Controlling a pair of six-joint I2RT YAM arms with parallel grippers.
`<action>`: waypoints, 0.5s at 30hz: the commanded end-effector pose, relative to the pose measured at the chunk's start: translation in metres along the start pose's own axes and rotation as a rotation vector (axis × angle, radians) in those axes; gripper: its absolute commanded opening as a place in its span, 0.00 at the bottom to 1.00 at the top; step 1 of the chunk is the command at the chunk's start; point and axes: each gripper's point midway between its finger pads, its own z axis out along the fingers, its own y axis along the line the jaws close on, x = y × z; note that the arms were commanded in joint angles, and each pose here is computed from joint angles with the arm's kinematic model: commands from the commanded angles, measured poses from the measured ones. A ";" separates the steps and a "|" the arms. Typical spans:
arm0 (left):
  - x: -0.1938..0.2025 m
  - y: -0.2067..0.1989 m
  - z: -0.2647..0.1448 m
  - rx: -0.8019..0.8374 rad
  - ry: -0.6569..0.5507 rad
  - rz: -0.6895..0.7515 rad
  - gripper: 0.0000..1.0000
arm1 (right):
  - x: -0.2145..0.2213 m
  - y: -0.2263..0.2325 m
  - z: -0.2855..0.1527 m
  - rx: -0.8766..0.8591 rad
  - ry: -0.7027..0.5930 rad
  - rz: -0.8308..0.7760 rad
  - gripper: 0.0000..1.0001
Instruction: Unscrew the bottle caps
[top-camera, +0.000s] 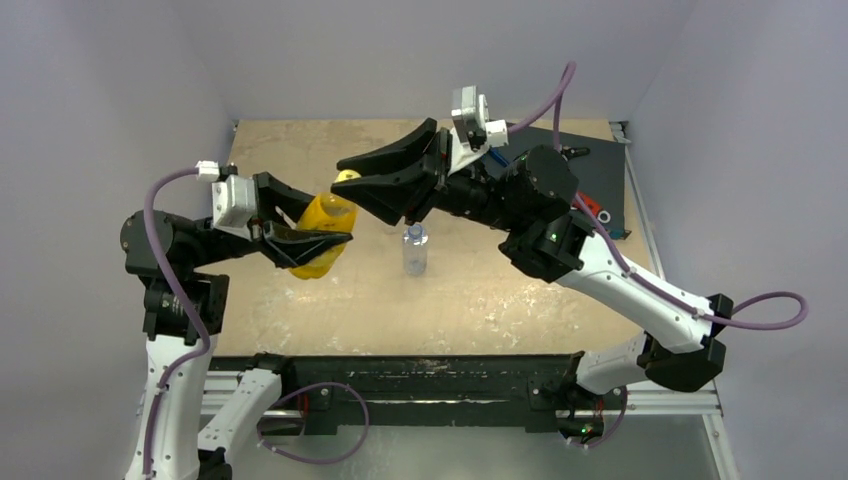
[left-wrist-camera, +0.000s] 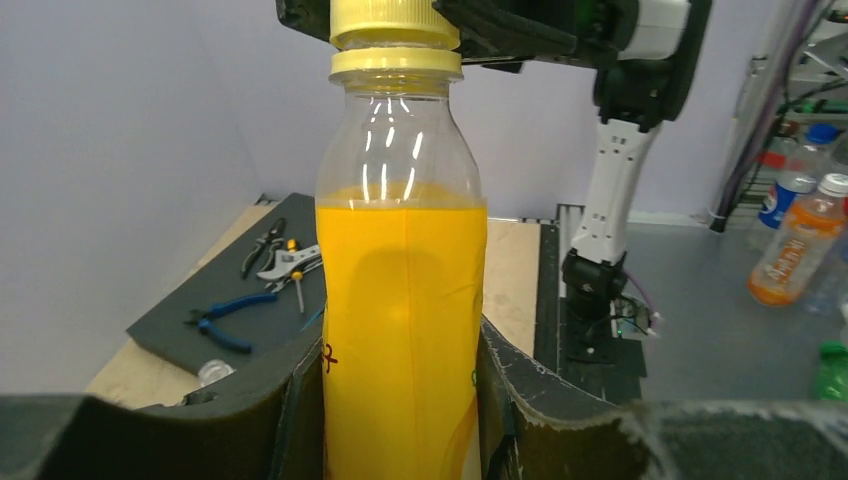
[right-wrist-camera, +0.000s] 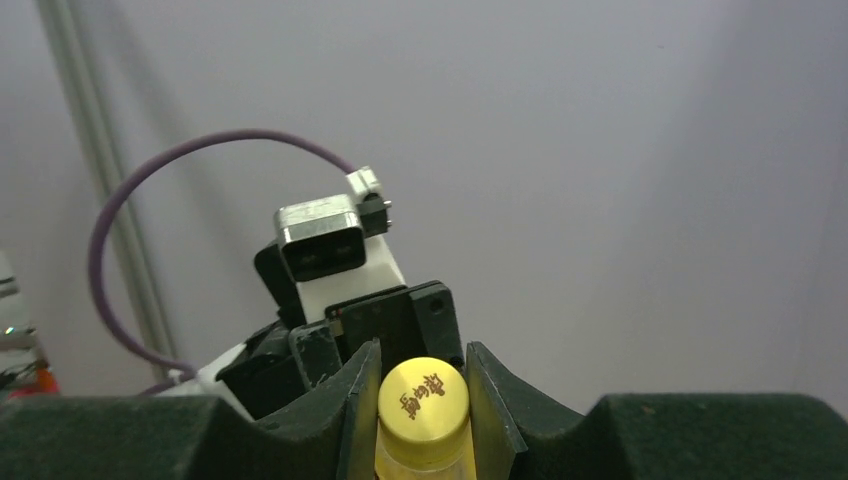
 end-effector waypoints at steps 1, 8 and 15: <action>-0.030 -0.029 -0.001 0.099 -0.043 -0.029 0.00 | -0.023 0.072 -0.022 -0.389 0.004 -0.089 0.00; -0.042 -0.039 -0.003 0.114 -0.065 -0.029 0.00 | -0.011 0.096 -0.035 -0.603 0.067 -0.112 0.00; -0.033 -0.027 -0.003 0.059 -0.043 0.031 0.00 | -0.033 0.034 -0.013 -0.224 -0.032 -0.080 0.59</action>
